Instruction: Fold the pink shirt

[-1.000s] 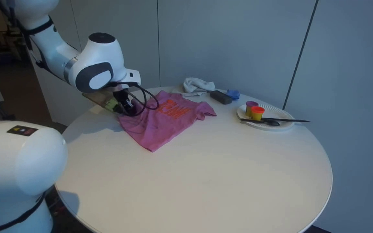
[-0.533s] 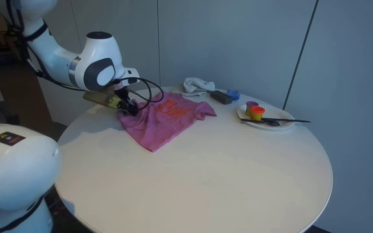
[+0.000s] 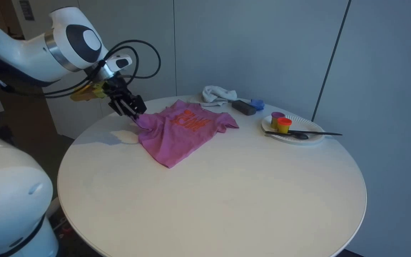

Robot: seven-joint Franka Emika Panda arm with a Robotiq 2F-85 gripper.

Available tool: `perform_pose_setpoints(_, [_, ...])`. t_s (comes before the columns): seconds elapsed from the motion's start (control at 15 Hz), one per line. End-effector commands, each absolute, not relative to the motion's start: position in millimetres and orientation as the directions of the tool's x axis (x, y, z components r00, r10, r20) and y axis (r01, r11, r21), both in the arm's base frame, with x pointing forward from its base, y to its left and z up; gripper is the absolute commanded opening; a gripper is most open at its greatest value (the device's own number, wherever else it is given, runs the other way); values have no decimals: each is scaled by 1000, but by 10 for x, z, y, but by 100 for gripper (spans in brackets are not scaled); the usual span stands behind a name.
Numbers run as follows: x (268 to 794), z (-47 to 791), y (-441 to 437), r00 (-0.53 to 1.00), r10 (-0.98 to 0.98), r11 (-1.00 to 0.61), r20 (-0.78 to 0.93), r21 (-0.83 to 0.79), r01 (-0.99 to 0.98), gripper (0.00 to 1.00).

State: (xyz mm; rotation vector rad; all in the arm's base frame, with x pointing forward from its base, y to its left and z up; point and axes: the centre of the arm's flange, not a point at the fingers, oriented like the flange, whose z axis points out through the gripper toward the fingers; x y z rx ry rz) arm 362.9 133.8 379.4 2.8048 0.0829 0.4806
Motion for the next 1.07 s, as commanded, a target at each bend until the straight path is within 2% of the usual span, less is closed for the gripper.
perform_pose_setpoints(0.0, [3054,4238,1465,927,85,-889,366,448,-95,7])
perform_pose_setpoints(0.33, [3136,4219,1020,929,-67,-756,363,589,-284,7])
perform_pose_setpoints(0.67, [3643,4173,211,905,-205,-565,374,709,-421,7])
perform_pose_setpoints(1.0, [4125,4474,-405,901,-173,-425,398,795,-432,9])
